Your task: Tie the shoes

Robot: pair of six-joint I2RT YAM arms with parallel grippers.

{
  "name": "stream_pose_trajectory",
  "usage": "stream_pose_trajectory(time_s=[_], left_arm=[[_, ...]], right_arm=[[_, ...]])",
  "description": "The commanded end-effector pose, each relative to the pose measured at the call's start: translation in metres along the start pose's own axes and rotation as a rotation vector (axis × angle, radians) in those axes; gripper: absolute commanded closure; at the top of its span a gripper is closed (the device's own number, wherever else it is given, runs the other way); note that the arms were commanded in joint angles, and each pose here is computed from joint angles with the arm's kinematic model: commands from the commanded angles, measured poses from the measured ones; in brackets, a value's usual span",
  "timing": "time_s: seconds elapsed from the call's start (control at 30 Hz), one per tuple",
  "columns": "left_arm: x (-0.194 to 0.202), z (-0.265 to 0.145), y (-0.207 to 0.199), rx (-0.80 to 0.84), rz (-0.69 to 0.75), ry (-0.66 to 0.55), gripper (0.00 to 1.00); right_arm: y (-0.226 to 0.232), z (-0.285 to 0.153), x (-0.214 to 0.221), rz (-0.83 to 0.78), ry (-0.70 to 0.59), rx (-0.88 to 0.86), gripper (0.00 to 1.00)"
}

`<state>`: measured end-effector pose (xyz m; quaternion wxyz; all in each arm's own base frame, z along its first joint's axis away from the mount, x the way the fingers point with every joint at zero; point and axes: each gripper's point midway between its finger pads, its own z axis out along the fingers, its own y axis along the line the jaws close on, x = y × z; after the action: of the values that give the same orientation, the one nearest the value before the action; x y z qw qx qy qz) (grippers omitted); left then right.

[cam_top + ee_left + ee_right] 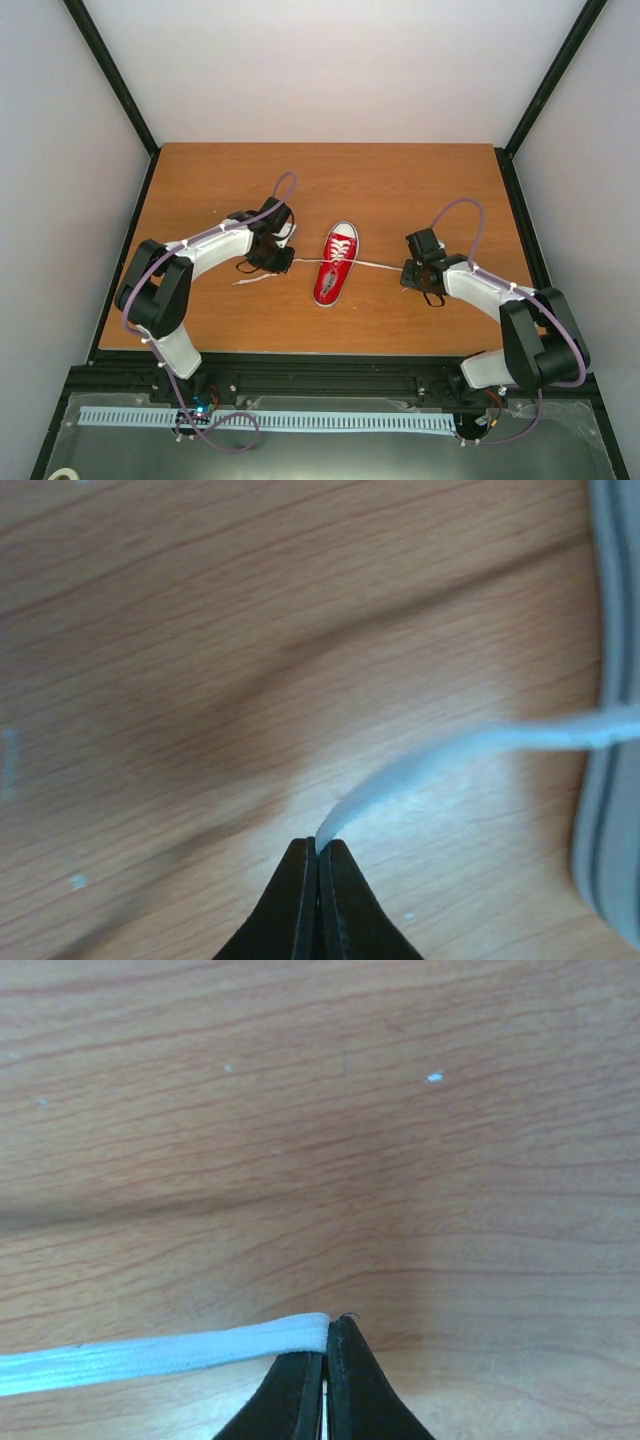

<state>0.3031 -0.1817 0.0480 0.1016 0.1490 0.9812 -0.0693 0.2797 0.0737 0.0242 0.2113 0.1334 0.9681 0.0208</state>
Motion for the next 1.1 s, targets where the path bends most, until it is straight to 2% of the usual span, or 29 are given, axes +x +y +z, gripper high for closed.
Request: stream_pose_trajectory(time_s=[0.0, 0.07, 0.23, 0.33, 0.43, 0.6, 0.7, 0.83, 0.9, 1.07], left_arm=[[-0.018, -0.013, -0.038, 0.230, 0.011, -0.102, 0.99], [-0.017, -0.011, -0.045, 0.265, 0.033, -0.087, 0.92], [-0.020, -0.015, -0.062, 0.365, 0.139, -0.127, 0.57], [-0.021, -0.011, -0.066, 0.385, 0.178, -0.133, 0.46], [-0.030, -0.001, -0.051, 0.288, 0.154, -0.132, 0.44], [-0.046, 0.002, -0.027, 0.139, 0.136, -0.200, 0.43], [-0.049, 0.007, -0.040, 0.212, 0.156, -0.212, 0.40], [-0.051, 0.013, -0.049, 0.272, 0.143, -0.230, 0.42], [-0.054, 0.013, -0.051, 0.284, 0.137, -0.246, 0.46], [-0.063, 0.010, -0.061, 0.353, 0.096, -0.292, 0.68]], right_arm=[[0.017, -0.018, -0.029, -0.026, -0.078, -0.079, 0.97], [0.025, -0.025, -0.040, -0.048, -0.099, -0.098, 0.97], [0.036, -0.032, -0.055, -0.078, -0.115, -0.119, 0.97], [0.039, -0.031, -0.053, -0.073, -0.108, -0.137, 0.97], [0.041, -0.031, -0.050, -0.062, -0.104, -0.155, 0.97], [0.044, -0.030, -0.047, -0.054, -0.100, -0.183, 0.97], [0.046, -0.028, -0.047, -0.053, -0.096, -0.190, 0.97], [0.047, -0.028, -0.048, -0.057, -0.098, -0.192, 0.97], [0.047, -0.028, -0.048, -0.057, -0.096, -0.191, 0.97], [0.047, -0.029, -0.049, -0.059, -0.096, -0.190, 0.97]])
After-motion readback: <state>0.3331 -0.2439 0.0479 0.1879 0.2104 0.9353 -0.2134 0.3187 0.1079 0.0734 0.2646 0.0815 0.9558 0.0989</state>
